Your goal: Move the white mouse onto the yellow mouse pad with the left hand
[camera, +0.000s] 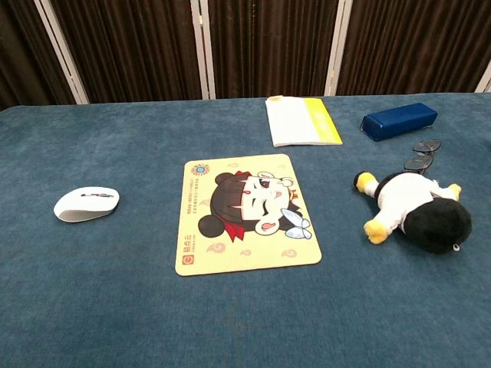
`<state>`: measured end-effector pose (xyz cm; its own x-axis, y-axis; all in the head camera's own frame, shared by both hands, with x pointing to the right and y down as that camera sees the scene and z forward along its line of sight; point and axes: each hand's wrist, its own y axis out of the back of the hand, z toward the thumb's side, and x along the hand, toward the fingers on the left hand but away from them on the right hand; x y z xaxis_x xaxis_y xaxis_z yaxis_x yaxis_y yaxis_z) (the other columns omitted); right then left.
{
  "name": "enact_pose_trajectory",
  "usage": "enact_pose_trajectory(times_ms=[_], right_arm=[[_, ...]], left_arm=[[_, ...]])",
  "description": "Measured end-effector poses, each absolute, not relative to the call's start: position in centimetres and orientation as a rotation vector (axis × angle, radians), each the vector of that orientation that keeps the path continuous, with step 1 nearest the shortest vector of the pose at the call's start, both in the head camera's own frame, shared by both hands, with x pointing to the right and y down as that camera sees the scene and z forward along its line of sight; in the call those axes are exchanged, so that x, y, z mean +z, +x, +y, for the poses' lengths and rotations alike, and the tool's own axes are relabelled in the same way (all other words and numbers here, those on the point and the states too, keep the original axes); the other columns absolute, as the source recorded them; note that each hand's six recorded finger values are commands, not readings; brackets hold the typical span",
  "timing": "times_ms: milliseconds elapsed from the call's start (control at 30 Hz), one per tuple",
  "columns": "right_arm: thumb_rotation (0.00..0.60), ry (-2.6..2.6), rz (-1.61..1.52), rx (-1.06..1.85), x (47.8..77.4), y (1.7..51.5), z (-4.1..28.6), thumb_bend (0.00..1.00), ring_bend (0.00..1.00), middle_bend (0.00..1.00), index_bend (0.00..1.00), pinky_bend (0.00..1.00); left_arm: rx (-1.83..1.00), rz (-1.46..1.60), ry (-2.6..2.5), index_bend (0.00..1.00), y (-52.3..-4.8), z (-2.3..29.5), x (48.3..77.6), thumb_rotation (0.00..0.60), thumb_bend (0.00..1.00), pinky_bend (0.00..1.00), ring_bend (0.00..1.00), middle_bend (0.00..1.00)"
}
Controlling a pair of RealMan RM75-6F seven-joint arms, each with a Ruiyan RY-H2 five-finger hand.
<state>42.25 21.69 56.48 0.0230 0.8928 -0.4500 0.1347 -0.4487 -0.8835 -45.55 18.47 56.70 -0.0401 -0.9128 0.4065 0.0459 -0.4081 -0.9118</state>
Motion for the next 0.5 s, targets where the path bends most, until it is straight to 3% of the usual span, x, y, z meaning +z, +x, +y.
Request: enact_pose_trajectory(times_ms=[500], right_arm=[[0.600, -1.652, -1.059, 1.488, 56.51, 42.20, 21.64, 0.11, 0.00, 0.00, 0.00, 0.00]], left_arm=[[-1.561, 0.958, -1.453, 0.00, -45.55, 18.38, 56.79, 0.600, 0.18, 0.00, 0.00, 0.00]])
